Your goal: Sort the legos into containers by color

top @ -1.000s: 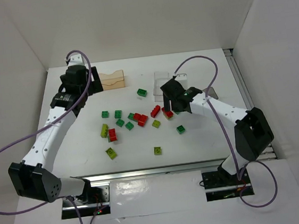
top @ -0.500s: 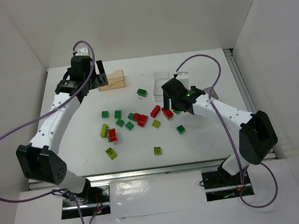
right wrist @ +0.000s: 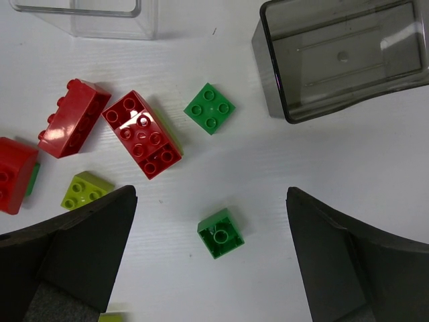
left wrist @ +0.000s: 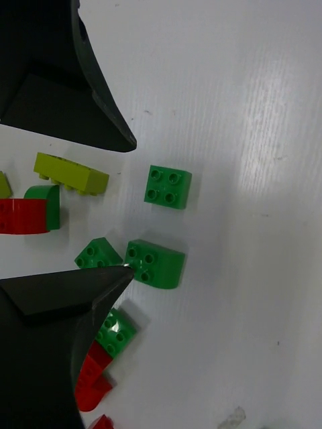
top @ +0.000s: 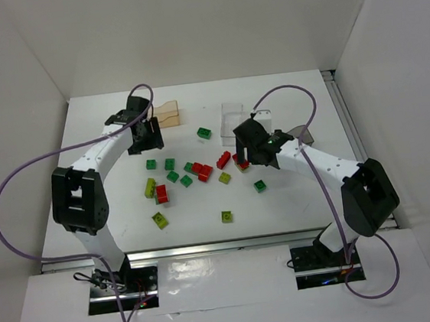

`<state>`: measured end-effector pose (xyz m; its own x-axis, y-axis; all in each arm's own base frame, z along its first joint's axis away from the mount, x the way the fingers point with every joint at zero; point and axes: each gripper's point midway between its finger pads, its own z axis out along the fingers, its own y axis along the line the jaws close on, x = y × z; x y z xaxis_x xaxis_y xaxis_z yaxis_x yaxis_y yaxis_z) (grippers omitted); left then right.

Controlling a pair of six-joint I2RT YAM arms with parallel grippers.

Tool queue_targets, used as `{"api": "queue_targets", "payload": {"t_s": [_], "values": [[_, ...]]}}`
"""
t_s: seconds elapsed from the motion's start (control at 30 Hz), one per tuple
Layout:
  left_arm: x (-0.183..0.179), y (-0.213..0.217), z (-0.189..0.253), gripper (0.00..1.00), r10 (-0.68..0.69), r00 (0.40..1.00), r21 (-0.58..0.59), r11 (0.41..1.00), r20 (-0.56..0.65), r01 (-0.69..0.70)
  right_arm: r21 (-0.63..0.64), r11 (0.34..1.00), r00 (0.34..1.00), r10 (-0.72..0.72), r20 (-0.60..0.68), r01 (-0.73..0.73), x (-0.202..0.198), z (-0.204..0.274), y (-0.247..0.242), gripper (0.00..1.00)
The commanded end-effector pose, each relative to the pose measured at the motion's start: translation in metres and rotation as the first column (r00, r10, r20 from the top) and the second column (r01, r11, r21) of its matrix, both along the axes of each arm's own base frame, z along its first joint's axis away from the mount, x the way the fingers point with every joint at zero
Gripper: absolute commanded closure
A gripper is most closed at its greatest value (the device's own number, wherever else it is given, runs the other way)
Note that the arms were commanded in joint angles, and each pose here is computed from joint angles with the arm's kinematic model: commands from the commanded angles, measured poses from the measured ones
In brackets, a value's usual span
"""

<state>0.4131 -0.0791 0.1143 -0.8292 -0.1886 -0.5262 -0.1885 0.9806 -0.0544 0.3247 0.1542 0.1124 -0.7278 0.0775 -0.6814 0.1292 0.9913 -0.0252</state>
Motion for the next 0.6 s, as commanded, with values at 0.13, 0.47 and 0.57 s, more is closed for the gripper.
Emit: {"api": "queue_targets", "payload": {"t_s": [0.13, 0.47, 0.57], "values": [[-0.011, 0.030, -0.053, 0.15, 0.126, 0.982, -0.007, 0.992, -0.139, -0.128, 0.047, 0.999, 0.999, 0.012, 0.053, -0.014, 0.009, 0.012, 0.009, 0.00], [-0.010, 0.017, -0.083, 0.27, 0.091, 0.975, -0.060, 0.993, -0.201, -0.105, 0.024, 1.000, 1.000, 0.013, 0.020, -0.013, 0.009, 0.004, 0.009, 0.00], [-0.010, 0.019, -0.088, 0.41, 0.098, 0.971, -0.042, 0.993, -0.217, -0.110, 0.019, 1.000, 1.000, 0.008, 0.025, -0.008, 0.012, 0.005, 0.009, 0.00]]}}
